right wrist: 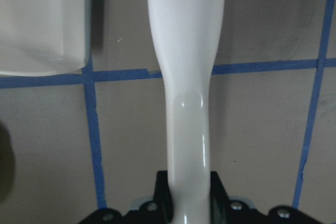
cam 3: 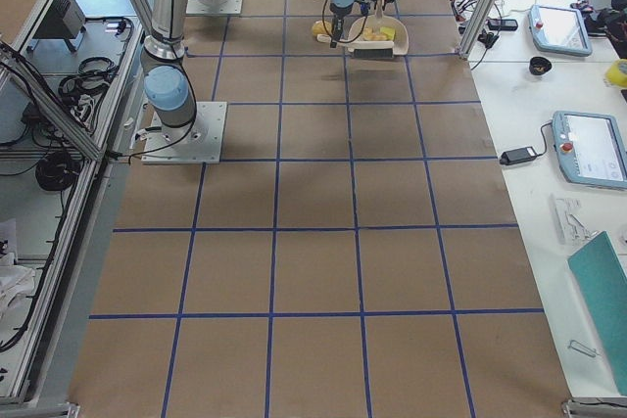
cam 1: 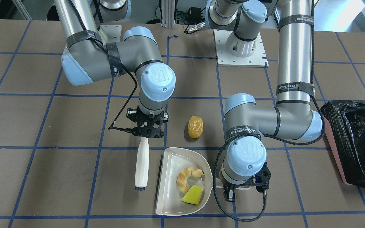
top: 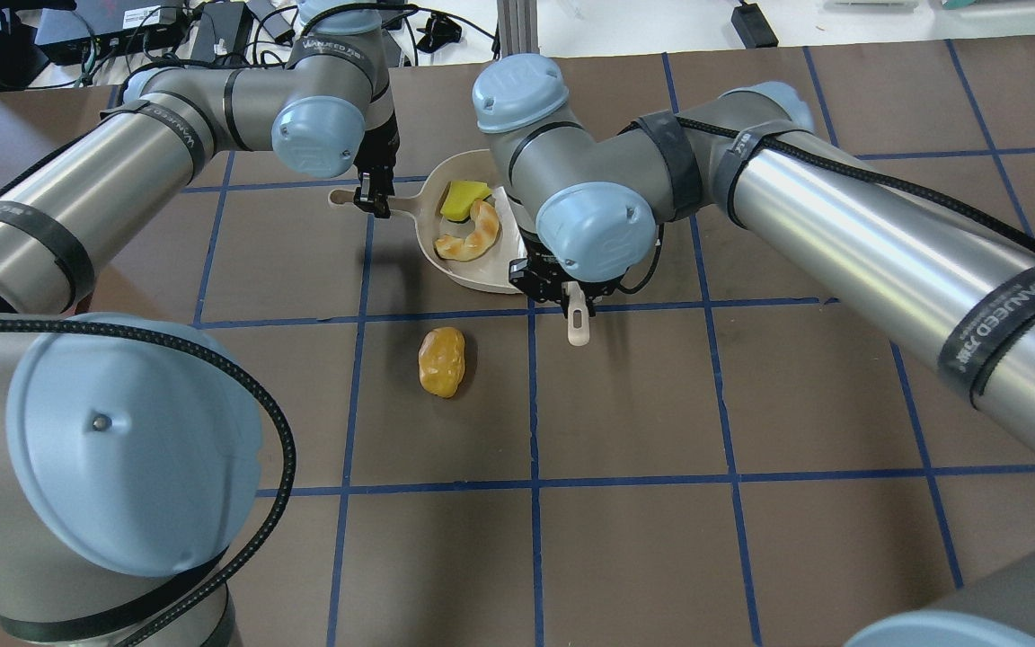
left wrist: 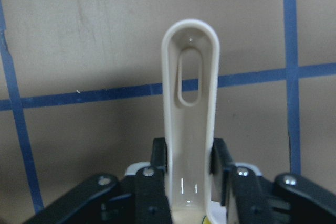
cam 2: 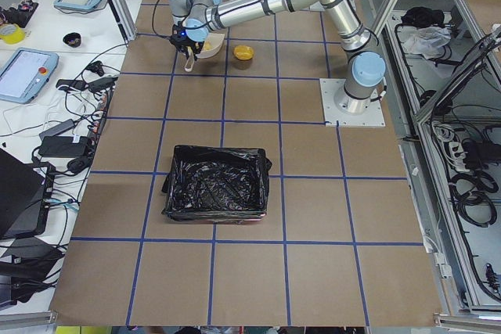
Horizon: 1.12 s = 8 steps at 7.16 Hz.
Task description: Sweep and dump trash into bin
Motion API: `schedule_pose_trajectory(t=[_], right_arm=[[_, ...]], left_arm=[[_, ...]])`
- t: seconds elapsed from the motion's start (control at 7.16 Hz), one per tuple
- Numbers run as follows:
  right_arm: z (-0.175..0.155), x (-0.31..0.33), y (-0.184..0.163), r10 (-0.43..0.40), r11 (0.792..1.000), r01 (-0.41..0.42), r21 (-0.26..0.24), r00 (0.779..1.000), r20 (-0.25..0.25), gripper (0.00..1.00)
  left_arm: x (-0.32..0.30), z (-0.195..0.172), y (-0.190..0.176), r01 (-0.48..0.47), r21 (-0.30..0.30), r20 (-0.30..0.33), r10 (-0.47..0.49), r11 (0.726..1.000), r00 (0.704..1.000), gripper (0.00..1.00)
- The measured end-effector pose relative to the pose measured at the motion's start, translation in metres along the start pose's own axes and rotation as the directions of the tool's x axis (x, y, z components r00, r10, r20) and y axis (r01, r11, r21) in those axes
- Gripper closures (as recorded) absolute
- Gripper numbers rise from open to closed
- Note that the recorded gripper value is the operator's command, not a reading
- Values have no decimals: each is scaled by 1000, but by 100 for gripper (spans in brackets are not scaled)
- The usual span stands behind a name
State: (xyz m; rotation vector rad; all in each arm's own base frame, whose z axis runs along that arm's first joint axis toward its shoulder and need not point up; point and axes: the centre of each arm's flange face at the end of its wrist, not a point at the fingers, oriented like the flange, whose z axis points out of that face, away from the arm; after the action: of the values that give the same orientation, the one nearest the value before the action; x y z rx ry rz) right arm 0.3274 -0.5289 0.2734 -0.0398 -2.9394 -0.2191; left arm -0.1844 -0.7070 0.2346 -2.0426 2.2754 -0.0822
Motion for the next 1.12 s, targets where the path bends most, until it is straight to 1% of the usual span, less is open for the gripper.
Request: schedule_pose_trajectory(t=[0.14, 0.28, 0.42, 0.7, 0.84, 0.98, 1.12], right_arm=[[1, 17, -2, 1, 1000, -1, -16, 1000, 15, 86], [-3, 30, 0, 7, 1000, -6, -23, 999, 44, 86], [-9, 36, 2, 14, 1000, -12, -23, 998, 63, 86], [-14, 34, 14, 55, 998, -52, -37, 994, 98, 86], [-20, 31, 22, 68, 997, -64, -41, 991, 111, 86], [-25, 23, 32, 74, 997, -70, -44, 991, 113, 86], [-28, 7, 46, 74, 997, -70, -44, 991, 107, 86]], left_arm=[[1, -9, -12, 11, 1, -12, -11, 1000, 1000, 100], [0, -21, -26, 22, 4, -17, -22, 1000, 1000, 100], [-4, -35, -43, 35, 15, -7, -34, 999, 999, 100], [-21, -65, -77, 48, 68, 44, -51, 997, 998, 100], [-31, -78, -94, 59, 112, 63, -66, 992, 996, 100], [-42, -85, -112, 71, 154, 85, -85, 985, 993, 100], [-55, -81, -127, 84, 176, 115, -105, 981, 988, 100]])
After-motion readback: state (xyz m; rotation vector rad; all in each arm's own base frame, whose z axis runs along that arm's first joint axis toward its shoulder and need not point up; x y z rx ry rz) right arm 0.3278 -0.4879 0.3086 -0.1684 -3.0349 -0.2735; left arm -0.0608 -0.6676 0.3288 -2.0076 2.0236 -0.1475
